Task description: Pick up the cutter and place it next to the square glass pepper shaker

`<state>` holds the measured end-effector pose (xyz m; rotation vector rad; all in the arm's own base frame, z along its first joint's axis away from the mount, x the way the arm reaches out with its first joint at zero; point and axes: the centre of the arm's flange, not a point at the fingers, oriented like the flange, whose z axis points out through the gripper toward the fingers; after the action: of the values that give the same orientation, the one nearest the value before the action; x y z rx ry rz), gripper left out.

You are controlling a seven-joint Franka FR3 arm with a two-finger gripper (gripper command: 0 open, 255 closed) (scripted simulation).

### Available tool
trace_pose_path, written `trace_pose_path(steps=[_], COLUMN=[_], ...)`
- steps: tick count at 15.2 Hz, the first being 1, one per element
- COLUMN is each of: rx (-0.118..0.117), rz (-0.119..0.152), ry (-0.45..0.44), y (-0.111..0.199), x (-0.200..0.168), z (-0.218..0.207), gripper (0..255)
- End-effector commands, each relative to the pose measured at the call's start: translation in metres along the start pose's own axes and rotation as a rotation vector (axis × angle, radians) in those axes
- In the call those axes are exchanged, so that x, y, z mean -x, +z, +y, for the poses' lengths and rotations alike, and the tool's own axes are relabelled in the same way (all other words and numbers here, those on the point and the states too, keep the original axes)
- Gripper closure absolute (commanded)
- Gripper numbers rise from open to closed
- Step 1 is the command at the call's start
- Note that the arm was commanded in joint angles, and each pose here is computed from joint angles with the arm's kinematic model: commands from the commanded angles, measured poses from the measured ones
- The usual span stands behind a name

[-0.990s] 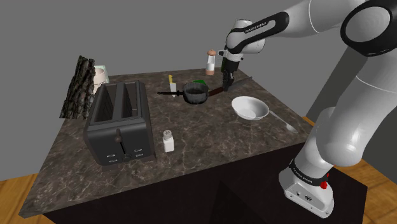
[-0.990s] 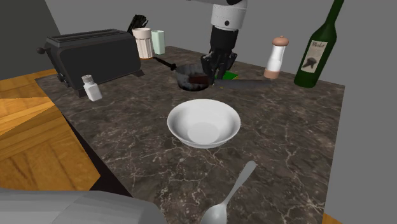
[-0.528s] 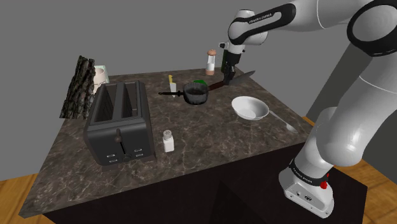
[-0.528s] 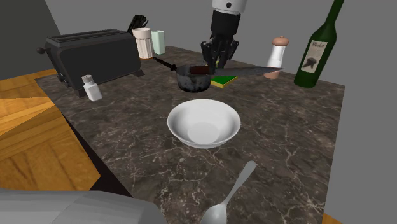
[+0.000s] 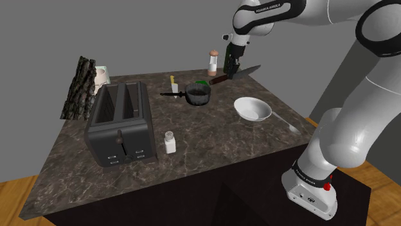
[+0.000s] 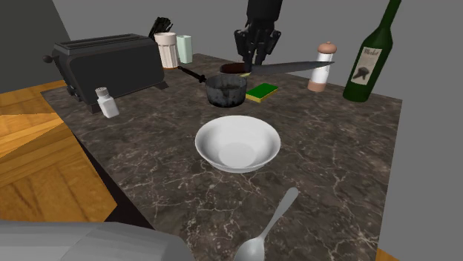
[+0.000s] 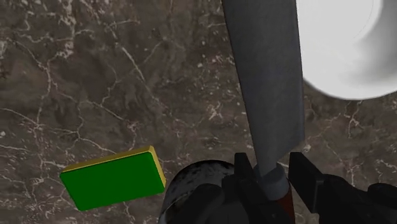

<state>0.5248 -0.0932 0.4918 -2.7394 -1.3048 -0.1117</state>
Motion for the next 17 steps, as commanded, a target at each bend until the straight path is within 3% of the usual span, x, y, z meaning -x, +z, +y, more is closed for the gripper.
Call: trace_pose_path(steps=[1,17], rx=[0.0,0.0], rz=[0.0,0.0], ry=[0.0,0.0], y=[-0.003,0.016], x=[-0.003,-0.051], z=[-0.012,-0.217], gripper=[255,255])
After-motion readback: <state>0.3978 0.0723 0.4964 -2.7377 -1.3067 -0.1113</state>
